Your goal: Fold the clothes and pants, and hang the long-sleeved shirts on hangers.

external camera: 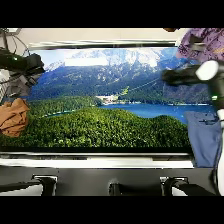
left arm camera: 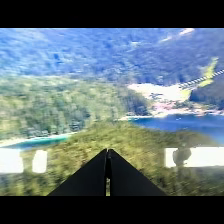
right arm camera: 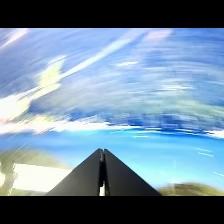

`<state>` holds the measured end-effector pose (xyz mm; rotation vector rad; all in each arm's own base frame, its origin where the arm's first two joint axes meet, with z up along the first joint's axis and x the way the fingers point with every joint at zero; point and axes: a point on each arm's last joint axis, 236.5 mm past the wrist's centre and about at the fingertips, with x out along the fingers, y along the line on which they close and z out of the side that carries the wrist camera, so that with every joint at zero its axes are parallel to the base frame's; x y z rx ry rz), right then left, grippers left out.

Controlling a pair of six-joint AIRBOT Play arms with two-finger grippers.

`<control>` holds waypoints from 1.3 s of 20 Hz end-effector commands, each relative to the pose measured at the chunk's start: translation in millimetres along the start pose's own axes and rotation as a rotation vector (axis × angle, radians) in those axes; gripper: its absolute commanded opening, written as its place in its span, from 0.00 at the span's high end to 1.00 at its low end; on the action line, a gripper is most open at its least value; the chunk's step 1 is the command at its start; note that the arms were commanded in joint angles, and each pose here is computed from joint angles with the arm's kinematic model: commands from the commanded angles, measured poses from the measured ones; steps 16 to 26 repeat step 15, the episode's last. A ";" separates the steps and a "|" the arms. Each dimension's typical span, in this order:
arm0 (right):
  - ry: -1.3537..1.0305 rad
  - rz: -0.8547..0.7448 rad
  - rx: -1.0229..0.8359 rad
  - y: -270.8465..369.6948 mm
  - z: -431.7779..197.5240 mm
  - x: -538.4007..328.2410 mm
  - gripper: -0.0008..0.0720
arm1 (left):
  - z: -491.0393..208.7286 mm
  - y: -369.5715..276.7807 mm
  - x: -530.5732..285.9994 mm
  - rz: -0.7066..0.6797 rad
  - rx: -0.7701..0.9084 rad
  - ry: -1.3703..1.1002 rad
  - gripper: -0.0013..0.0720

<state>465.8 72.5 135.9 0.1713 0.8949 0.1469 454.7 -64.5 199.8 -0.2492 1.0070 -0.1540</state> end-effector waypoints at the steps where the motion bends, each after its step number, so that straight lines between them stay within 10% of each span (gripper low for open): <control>1: 0.030 0.128 -0.210 100.4 -26.6 1.6 0.95 | -5.6 1.4 -25.0 0.050 0.073 -0.035 0.96; 26: 0.013 0.157 -0.253 122.7 -29.6 0.5 0.95 | -11.2 2.8 -22.3 0.053 0.068 -0.007 0.96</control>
